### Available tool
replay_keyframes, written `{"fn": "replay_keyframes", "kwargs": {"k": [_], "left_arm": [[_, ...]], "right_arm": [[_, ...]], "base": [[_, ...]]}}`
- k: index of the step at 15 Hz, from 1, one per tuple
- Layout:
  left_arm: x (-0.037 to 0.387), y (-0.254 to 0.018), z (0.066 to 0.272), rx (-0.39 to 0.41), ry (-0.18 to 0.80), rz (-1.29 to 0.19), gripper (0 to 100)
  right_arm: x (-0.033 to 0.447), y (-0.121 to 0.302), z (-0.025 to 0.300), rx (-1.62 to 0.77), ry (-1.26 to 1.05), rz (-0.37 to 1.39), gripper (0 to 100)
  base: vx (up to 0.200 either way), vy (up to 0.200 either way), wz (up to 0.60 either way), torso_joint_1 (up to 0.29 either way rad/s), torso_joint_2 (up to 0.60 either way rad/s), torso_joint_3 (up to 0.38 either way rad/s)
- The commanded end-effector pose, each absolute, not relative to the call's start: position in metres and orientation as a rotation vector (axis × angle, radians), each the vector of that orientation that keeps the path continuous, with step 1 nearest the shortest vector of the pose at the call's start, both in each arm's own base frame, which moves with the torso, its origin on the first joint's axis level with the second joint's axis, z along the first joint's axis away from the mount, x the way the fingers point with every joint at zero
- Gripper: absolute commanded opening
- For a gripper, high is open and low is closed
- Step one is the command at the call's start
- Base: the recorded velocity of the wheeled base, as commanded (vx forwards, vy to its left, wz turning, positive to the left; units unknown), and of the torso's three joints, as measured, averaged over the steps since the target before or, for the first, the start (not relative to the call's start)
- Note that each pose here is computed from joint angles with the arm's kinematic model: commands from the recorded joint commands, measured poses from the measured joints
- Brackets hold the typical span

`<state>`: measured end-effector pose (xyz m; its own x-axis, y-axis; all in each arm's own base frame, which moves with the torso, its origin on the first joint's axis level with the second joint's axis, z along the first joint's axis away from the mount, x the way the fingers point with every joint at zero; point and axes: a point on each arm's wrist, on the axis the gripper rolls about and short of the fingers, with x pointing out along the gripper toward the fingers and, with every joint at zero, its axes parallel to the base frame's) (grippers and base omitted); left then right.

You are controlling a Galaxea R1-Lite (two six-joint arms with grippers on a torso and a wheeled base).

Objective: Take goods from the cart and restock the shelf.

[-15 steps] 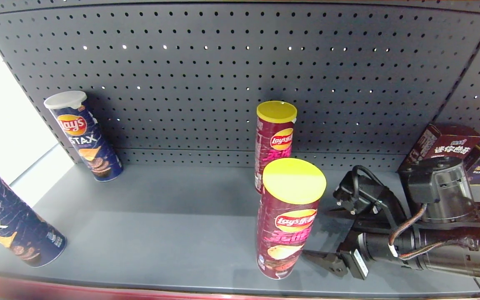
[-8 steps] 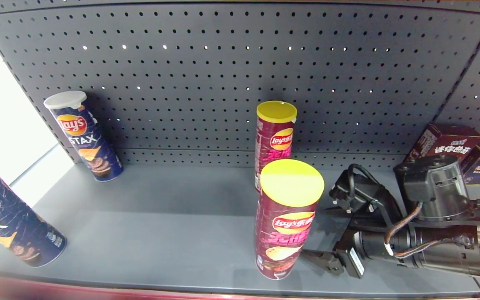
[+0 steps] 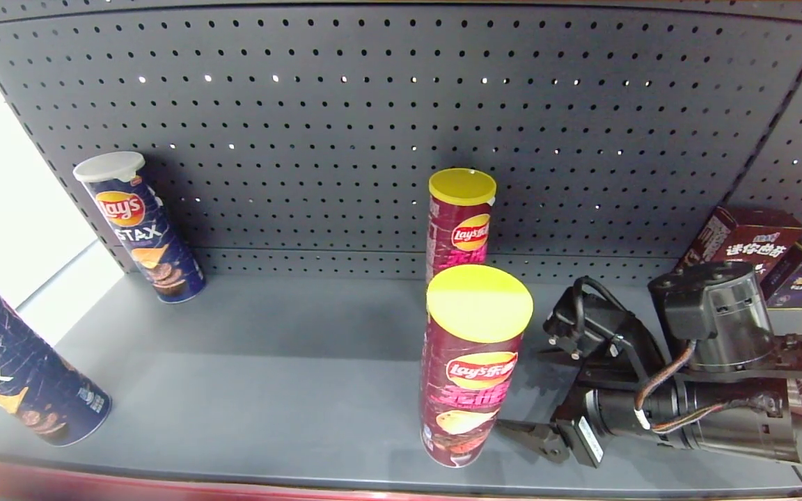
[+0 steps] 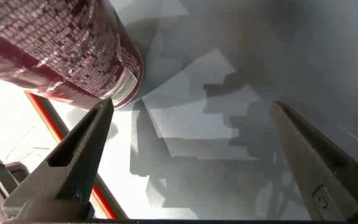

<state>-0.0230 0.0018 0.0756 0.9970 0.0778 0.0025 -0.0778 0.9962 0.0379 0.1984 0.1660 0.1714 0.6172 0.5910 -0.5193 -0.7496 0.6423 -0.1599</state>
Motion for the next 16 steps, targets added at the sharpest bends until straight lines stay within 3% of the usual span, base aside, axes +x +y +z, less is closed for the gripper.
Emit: {"fn": "replay_keyframes", "kwargs": {"k": [1,3,7,10,12,16], "left_arm": [[-0.023,0.002,0.076,0.037,0.000,0.078,100],[-0.023,0.002,0.076,0.037,0.000,0.078,100],[-0.023,0.002,0.075,0.038,0.001,0.077,100],[-0.023,0.002,0.076,0.038,0.000,0.077,100],[-0.023,0.002,0.076,0.040,0.000,0.075,100],[-0.023,0.002,0.076,0.041,0.000,0.074,100]], "right_arm": [[0.198,0.156,0.180,-0.365,0.418,0.760,100],[0.199,0.145,0.193,-0.343,0.374,0.722,100],[0.187,0.102,0.248,-0.265,0.155,0.572,100],[0.145,0.045,0.273,-0.230,0.005,0.360,100],[0.103,0.019,0.263,-0.226,-0.052,0.228,100],[0.021,0.001,0.210,-0.218,-0.169,0.007,100]], "base": [[0.000,0.000,0.00,0.000,0.00,0.000],[0.000,0.000,0.00,0.000,0.00,0.000],[0.000,0.000,0.00,0.000,0.00,0.000],[0.000,0.000,0.00,0.000,0.00,0.000],[0.000,0.000,0.00,0.000,0.00,0.000],[0.000,0.000,0.00,0.000,0.00,0.000]]}}
